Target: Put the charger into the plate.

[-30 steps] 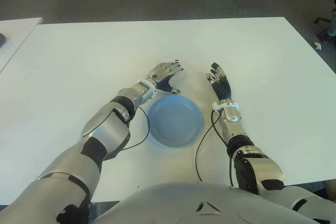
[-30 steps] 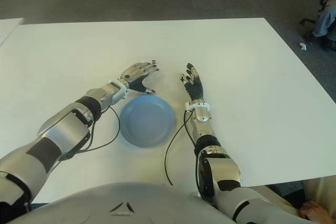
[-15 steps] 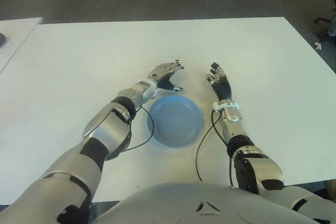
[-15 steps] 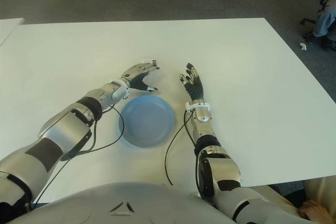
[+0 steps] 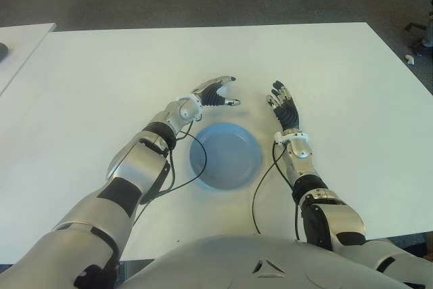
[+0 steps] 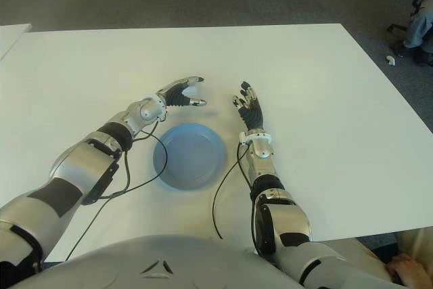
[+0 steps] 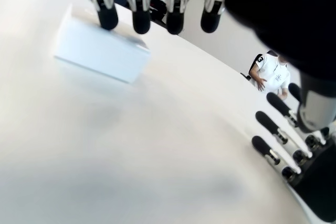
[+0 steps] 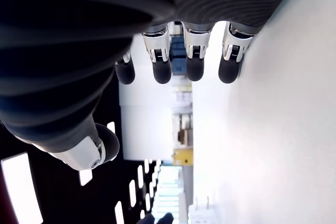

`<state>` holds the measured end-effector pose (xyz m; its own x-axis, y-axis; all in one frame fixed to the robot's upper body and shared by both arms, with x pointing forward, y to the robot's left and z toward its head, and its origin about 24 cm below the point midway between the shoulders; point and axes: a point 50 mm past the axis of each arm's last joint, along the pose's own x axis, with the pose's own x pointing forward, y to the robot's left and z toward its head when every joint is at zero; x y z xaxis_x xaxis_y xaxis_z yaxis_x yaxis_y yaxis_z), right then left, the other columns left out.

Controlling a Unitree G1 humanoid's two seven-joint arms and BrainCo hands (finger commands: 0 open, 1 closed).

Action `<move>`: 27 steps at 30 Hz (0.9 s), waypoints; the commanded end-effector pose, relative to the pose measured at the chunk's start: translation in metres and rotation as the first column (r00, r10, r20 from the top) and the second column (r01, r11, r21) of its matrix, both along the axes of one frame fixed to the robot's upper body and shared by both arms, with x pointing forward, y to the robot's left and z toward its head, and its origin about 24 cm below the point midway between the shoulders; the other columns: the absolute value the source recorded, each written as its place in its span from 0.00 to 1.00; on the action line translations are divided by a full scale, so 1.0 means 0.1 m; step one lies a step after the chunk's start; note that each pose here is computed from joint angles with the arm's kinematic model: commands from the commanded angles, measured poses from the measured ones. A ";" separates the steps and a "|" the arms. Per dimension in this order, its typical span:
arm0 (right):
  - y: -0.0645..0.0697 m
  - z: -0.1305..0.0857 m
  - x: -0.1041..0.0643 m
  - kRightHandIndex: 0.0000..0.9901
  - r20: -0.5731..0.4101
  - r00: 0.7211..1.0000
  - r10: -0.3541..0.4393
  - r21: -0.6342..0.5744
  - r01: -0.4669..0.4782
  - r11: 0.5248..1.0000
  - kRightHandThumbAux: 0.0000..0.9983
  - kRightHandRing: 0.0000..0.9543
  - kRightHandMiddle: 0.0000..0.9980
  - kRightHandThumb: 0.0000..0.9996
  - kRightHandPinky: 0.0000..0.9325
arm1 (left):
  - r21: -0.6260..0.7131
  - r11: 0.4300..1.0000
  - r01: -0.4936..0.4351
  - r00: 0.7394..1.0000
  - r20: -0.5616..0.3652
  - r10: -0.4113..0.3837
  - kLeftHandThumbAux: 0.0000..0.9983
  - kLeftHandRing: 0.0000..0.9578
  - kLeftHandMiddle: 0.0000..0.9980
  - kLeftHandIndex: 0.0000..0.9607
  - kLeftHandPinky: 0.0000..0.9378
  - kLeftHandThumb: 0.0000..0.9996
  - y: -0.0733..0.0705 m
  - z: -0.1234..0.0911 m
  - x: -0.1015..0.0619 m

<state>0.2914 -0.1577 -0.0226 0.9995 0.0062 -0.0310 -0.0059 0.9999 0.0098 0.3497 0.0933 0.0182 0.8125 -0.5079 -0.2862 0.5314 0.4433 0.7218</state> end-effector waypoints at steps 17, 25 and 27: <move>-0.05 -0.78 -0.78 0.03 -0.389 0.919 -0.067 0.055 0.096 0.994 0.60 0.05 0.05 0.05 0.05 | 0.022 0.998 -0.062 0.949 -0.308 0.065 0.40 0.00 0.00 0.00 0.00 0.00 0.27 -0.35 -0.17; -0.04 -0.79 -0.79 0.03 -0.394 0.916 -0.074 0.060 0.105 0.993 0.61 0.05 0.05 0.05 0.06 | 0.070 0.997 -0.028 0.952 -0.302 0.048 0.40 0.00 0.00 0.00 0.00 0.00 0.42 -0.30 -0.14; -0.03 -0.79 -0.79 0.03 -0.394 0.916 -0.073 0.058 0.105 0.993 0.61 0.05 0.05 0.05 0.06 | 0.093 0.996 -0.001 0.956 -0.293 0.029 0.40 0.00 0.00 0.00 0.00 0.00 0.48 -0.26 -0.13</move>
<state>0.2900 -0.1586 -0.0223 0.9996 -0.0121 -0.0241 0.0128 0.9996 0.0270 0.3567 0.1083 0.0265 0.7786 -0.5204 -0.3506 0.6060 0.4788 0.6352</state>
